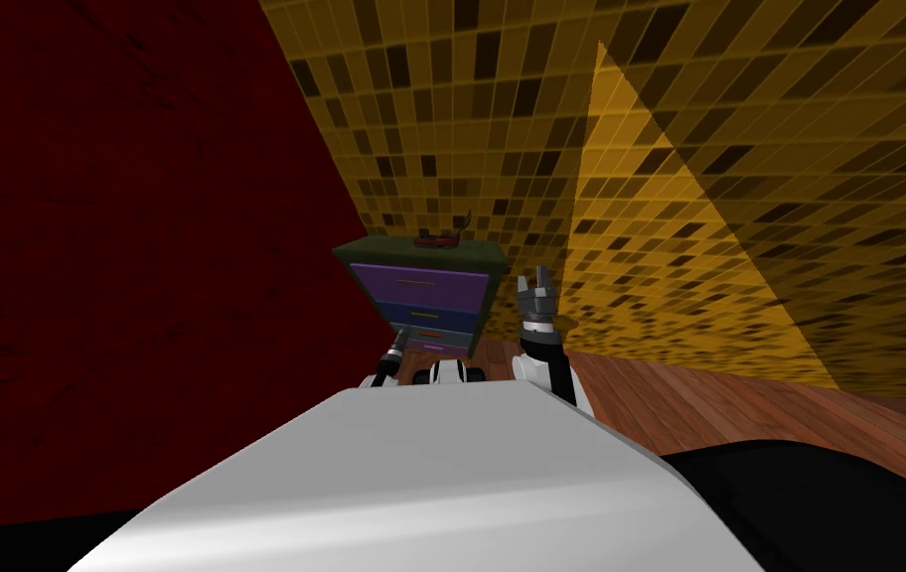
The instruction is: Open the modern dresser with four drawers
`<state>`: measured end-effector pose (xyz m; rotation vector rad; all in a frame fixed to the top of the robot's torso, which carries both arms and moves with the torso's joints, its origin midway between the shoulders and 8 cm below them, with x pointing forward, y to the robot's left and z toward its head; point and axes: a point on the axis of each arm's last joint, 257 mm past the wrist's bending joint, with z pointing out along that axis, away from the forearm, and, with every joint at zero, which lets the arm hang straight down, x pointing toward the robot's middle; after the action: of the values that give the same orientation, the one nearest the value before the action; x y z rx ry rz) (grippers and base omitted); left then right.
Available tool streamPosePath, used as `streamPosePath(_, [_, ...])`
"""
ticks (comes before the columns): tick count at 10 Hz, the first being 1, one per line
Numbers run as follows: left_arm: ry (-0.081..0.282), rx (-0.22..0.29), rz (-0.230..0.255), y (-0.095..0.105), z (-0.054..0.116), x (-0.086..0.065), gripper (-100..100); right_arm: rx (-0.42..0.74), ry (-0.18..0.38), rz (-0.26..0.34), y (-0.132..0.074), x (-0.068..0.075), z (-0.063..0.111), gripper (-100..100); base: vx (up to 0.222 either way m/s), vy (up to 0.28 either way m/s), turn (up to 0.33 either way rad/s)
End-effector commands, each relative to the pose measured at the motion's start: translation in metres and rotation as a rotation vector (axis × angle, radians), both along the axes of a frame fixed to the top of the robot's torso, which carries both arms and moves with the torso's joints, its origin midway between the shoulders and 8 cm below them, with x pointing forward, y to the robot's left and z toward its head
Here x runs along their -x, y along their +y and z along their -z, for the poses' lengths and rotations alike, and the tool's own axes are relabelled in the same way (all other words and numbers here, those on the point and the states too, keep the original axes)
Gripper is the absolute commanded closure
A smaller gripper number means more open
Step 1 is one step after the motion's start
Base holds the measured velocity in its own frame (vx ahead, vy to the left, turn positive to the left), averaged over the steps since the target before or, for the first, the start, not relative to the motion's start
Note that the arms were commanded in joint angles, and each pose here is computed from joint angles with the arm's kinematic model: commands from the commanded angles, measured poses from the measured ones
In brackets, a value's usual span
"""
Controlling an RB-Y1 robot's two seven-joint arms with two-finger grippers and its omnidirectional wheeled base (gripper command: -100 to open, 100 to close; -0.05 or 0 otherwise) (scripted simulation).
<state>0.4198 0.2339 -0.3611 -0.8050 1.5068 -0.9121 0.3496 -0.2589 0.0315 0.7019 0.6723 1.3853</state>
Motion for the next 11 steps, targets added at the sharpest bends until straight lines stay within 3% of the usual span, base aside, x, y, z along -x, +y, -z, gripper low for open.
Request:
streamPosePath(1, [0.000, 0.000, 0.002, 0.000, -0.001, 0.001, 100, 0.000, 0.000, 0.000, 0.000, 0.000, 0.000, 0, -0.090, 0.004, 0.003])
streamPosePath(2, [0.010, 0.016, 0.012, -0.001, -0.002, -0.002, -100, 0.000, 0.000, 0.000, 0.000, 0.000, 0.000, 0, -0.136, -0.089, -0.071])
streamPosePath(7, [0.034, 0.073, 0.022, 0.004, -0.011, -0.020, -100, 0.000, 0.000, 0.000, 0.000, 0.000, 0.000, 0, -0.156, -0.139, -0.066])
streamPosePath(9, [0.057, 0.103, -0.008, 0.016, -0.010, -0.031, -100, 0.000, 0.000, 0.000, 0.000, 0.000, 0.000, 0, -0.110, -0.074, -0.035])
streamPosePath(11, [0.069, 0.103, -0.028, 0.022, -0.008, -0.039, -100, 0.000, 0.000, 0.000, 0.000, 0.000, 0.000, 0, 0.015, 0.002, -0.019])
